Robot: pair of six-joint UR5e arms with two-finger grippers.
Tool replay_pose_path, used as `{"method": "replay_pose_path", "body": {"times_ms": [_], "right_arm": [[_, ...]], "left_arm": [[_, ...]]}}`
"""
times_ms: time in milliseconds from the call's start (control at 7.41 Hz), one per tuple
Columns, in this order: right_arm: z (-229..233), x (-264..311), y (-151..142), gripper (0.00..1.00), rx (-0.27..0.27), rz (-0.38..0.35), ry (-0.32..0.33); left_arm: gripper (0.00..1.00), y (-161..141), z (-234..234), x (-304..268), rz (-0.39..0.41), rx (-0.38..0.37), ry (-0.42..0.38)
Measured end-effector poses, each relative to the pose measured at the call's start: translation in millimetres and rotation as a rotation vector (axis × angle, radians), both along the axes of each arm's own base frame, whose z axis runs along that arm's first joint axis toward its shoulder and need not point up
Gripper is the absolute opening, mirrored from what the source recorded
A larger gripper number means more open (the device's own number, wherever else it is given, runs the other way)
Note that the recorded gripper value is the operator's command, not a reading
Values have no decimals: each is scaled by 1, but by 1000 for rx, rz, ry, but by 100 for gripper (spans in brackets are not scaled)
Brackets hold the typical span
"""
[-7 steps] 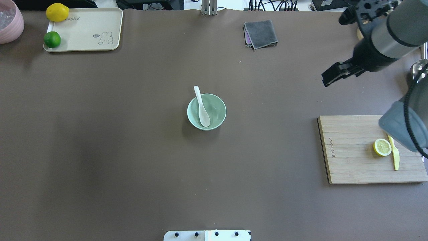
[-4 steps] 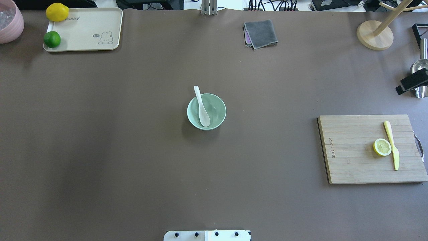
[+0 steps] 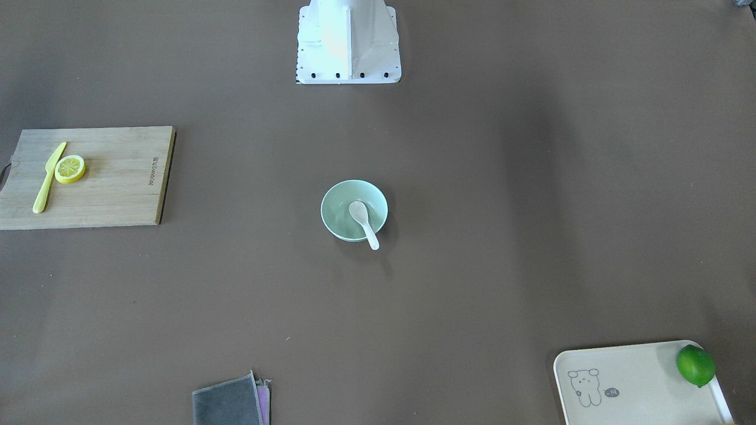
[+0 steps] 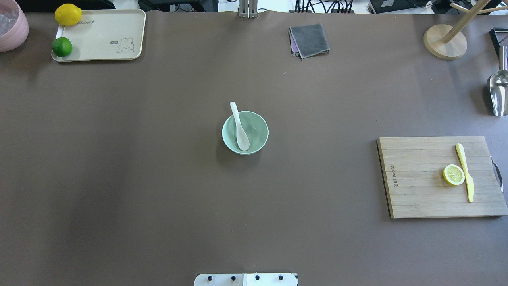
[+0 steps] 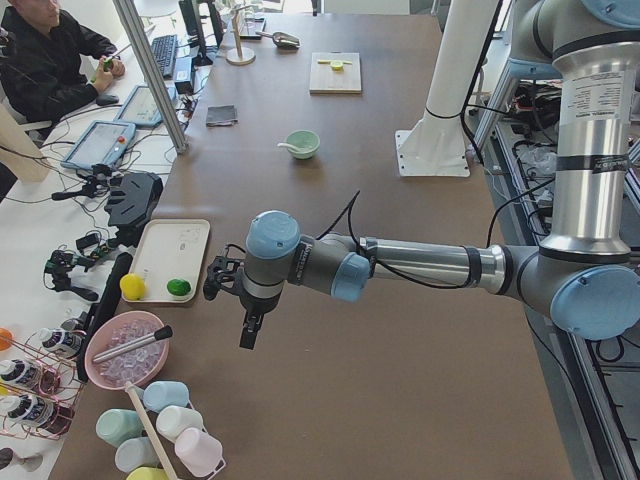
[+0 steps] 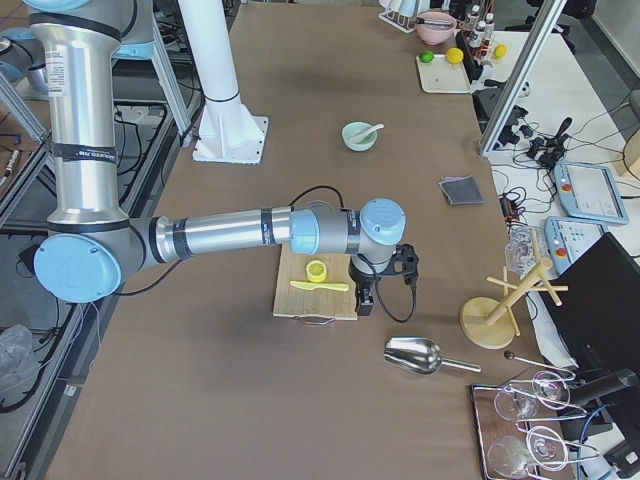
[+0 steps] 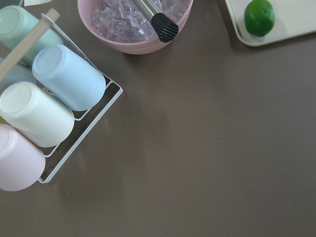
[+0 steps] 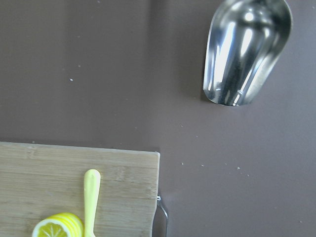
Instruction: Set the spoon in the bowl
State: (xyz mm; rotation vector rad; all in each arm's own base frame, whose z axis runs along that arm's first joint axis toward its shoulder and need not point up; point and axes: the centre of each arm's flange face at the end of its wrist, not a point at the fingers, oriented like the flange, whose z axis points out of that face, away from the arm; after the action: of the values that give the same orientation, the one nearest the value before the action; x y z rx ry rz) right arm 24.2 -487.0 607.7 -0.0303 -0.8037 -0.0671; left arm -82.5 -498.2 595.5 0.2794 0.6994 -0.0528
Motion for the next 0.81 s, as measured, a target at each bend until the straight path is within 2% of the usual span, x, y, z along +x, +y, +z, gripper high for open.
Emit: {"method": "replay_pose_path", "body": {"times_ms": [270,810], "right_arm": [[28,21,15,100,-46,31,42],[35,33,24,100,-58,55,54]], "left_arm": [[98,-1,-7,0,-32,-16,14],[98,0,-5,0,-36,-25,15]]}}
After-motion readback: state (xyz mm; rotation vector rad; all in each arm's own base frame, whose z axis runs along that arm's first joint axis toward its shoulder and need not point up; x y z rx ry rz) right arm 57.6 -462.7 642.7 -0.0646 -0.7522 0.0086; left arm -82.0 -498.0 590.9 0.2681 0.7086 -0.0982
